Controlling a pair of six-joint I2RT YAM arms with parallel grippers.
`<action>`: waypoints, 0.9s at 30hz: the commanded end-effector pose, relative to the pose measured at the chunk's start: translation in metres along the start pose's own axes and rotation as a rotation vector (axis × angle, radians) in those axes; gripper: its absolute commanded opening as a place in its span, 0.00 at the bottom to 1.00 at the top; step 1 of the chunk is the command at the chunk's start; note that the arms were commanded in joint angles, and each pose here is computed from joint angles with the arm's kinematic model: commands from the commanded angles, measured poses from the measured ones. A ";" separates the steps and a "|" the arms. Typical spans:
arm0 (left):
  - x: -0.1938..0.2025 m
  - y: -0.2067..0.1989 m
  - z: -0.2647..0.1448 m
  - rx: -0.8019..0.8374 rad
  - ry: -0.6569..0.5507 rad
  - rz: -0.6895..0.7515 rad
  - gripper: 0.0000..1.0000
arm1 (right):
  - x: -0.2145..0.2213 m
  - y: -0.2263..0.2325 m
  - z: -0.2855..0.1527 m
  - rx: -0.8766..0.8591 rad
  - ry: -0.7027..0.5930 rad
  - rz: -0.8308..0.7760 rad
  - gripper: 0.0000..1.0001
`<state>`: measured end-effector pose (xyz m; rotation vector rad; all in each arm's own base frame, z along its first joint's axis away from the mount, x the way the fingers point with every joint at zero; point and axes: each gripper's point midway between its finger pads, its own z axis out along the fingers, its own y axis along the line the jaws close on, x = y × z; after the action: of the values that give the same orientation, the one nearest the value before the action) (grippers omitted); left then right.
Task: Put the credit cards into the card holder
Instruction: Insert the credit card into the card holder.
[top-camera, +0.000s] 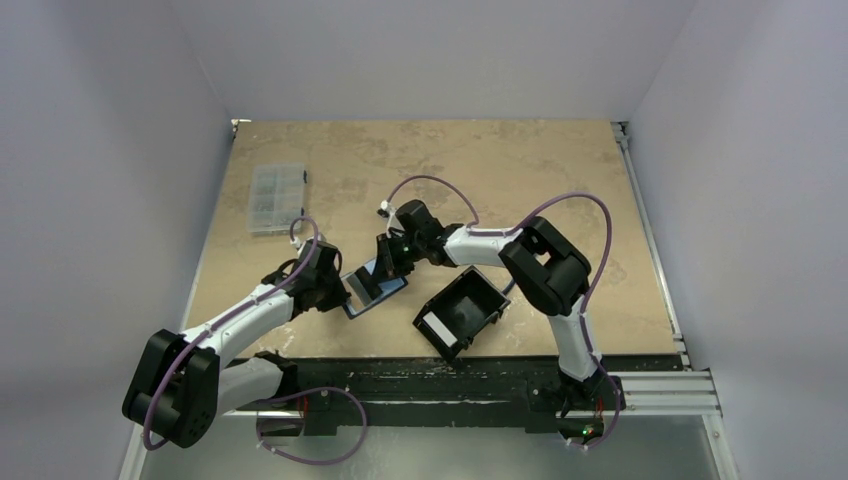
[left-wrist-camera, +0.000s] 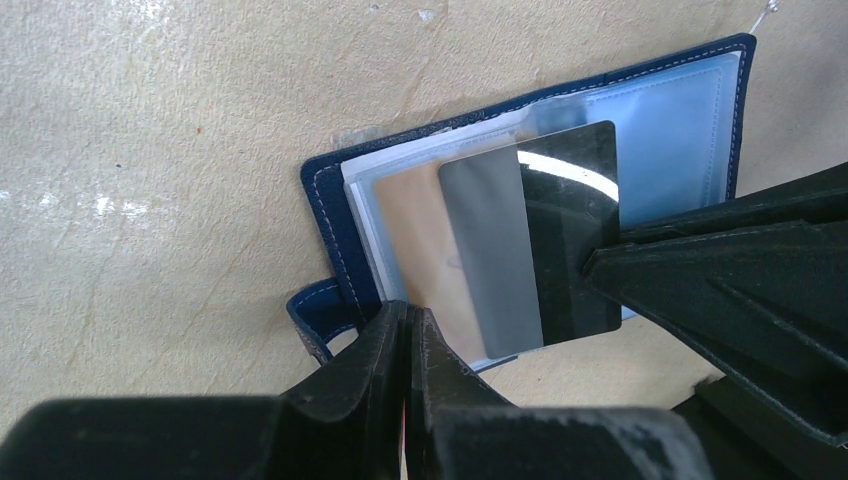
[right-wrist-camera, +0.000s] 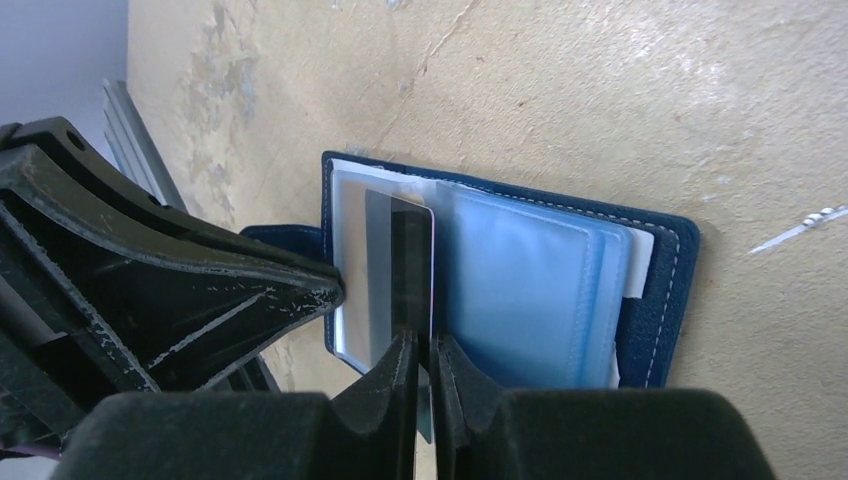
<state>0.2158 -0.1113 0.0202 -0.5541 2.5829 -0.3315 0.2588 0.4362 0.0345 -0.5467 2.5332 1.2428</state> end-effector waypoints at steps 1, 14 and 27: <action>0.007 0.004 0.003 -0.006 0.016 -0.005 0.00 | 0.003 0.003 -0.008 0.051 0.041 -0.090 0.17; 0.008 0.004 0.004 -0.001 0.016 -0.010 0.00 | 0.004 0.017 -0.003 0.037 0.050 -0.115 0.22; -0.019 -0.016 -0.028 0.061 -0.071 -0.052 0.07 | 0.006 0.012 -0.007 0.029 0.044 -0.090 0.25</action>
<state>0.2120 -0.1116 0.0269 -0.5721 2.5712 -0.3548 0.2394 0.4396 0.0327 -0.7022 2.5626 1.1573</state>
